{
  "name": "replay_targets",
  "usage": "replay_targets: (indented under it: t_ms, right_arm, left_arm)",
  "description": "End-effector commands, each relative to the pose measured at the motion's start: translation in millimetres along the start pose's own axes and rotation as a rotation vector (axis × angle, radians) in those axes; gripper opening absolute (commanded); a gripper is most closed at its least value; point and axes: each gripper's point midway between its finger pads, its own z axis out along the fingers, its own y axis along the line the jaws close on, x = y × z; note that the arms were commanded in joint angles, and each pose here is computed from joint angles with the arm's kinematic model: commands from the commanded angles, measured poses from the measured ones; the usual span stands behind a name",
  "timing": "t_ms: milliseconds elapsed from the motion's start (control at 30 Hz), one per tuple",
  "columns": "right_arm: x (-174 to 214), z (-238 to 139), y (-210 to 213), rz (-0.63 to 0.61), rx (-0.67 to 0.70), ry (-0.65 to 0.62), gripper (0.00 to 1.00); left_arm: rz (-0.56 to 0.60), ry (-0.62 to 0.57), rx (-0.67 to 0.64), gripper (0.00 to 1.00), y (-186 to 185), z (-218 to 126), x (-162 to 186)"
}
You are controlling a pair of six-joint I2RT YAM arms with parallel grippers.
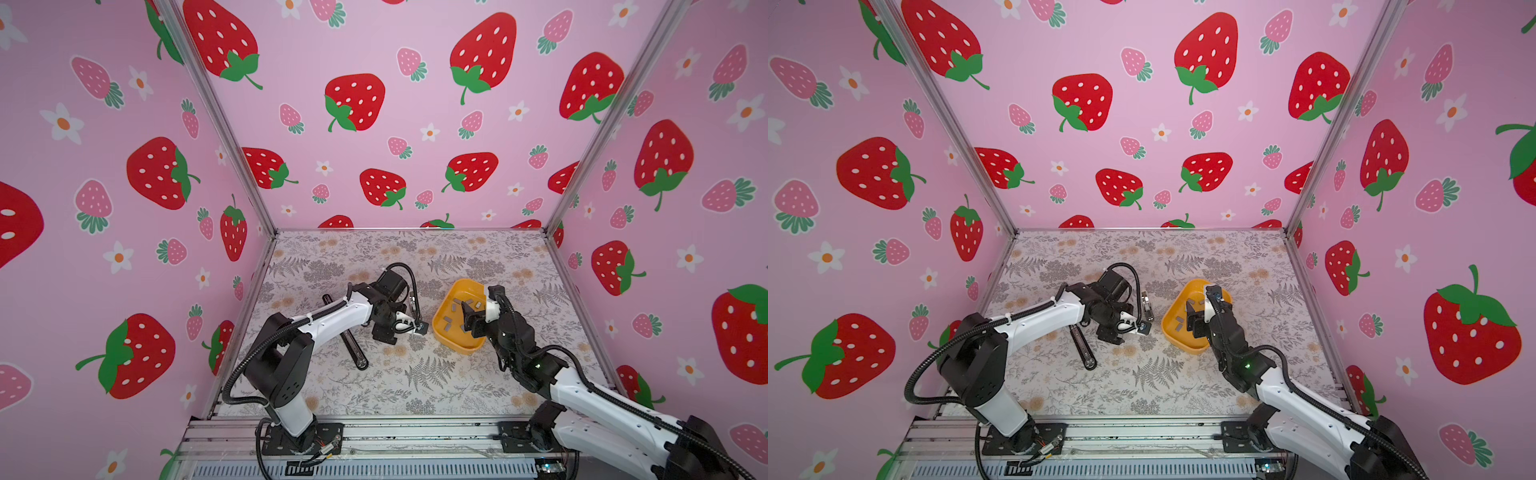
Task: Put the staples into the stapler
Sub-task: 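Lower the left gripper onto the opened cream stapler and grasp it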
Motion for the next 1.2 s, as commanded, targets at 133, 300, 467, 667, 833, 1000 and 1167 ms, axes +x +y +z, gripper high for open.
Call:
replay_targets:
  t_ms: [133,300,467,667,833,1000,1167]
  right_arm:
    - [-13,0,2,0.014,-0.012,-0.034,0.81]
    - [-15,0,3,0.015,-0.018,-0.035,0.81]
    - [-16,0,1,0.004,-0.005,-0.043,0.82]
    - [-6,10,2,-0.017,0.009,-0.009,0.82]
    - [-6,12,3,-0.013,0.005,-0.004,0.82]
    - [-6,10,3,-0.010,0.000,-0.007,0.82]
    - [-8,8,3,-0.007,-0.002,-0.012,0.82]
  left_arm:
    - [0.006,0.163,-0.032,0.76,31,12,22]
    - [0.060,0.255,-0.012,0.70,44,22,34]
    - [0.096,0.244,0.029,0.64,37,27,36]
    - [0.116,0.258,0.062,0.51,29,33,41]
    - [0.116,0.230,0.083,0.49,26,33,36]
    - [0.114,0.227,0.088,0.54,25,34,35]
    - [0.103,0.234,0.090,0.43,27,35,36]
